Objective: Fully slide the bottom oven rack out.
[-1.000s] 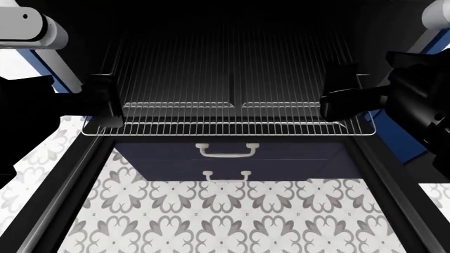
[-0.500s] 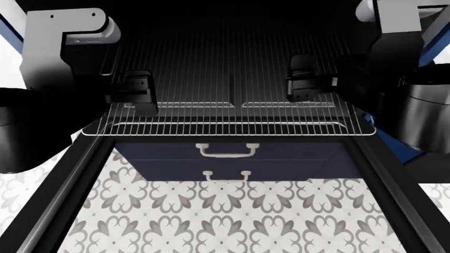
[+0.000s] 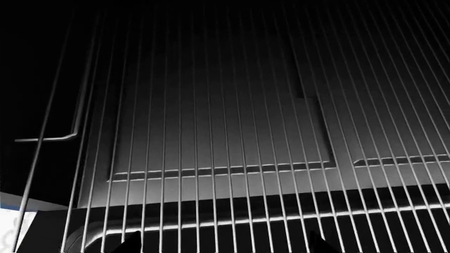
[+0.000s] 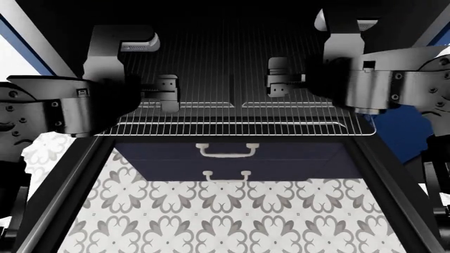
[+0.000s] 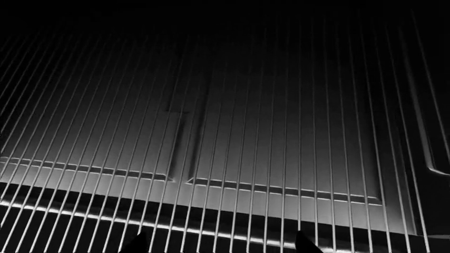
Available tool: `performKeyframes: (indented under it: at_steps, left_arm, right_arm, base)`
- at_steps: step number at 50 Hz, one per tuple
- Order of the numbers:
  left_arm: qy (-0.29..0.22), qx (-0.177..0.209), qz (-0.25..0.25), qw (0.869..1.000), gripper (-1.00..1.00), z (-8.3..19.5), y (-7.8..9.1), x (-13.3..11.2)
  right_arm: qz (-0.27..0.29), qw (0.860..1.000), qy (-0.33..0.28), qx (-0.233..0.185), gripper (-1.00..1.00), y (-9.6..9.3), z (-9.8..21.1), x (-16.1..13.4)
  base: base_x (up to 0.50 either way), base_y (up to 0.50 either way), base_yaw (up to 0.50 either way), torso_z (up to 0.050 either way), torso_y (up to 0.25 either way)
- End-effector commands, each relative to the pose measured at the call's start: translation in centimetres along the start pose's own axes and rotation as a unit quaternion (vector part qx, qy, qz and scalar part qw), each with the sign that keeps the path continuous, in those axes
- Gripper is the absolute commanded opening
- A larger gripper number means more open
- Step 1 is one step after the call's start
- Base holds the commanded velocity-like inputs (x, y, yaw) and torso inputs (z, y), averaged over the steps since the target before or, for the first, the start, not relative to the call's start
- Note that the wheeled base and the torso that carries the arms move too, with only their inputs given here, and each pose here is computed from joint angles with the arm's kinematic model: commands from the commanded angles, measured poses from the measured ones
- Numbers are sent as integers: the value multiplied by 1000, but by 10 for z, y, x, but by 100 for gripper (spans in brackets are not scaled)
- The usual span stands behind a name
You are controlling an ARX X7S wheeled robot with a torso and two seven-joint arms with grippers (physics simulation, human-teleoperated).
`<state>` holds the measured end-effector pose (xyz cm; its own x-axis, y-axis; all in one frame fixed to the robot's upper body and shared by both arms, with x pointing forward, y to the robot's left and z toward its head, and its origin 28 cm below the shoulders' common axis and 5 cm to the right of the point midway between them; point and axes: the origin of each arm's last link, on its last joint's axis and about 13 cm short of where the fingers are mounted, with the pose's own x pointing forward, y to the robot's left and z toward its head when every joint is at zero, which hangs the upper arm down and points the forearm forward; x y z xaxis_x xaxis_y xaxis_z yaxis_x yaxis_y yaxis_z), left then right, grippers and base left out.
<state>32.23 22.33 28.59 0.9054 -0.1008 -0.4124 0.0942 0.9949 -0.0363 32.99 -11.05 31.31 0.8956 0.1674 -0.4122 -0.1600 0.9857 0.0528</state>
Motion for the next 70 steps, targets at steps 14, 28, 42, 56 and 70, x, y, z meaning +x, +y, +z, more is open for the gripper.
performKeyframes:
  at_steps: [14,28,42,56,70]
  left_arm:
    - [40,22,20,999,100,-20,2,43]
    - [48,15,33,998,100,-25,7,57]
    - [76,24,40,996,100,-43,8,68]
    - [156,59,47,985,100,-59,6,51]
    - [262,85,52,960,100,-94,15,31]
  right_arm:
    - [-24,997,71,12,100,-11,-23,40]
    - [-38,995,93,11,100,-18,-35,60]
    - [-51,990,129,7,100,-20,-57,65]
    - [-31,969,245,2,100,-18,-98,43]
    - [-24,948,316,8,100,-23,-134,16]
  base:
    - [0,0,0,0,0]
    - [0,0,0,0,0]
    - [4,0,-1,0,-9]
    - [1,0,-1,0,-13]
    - [0,0,0,0,-12]
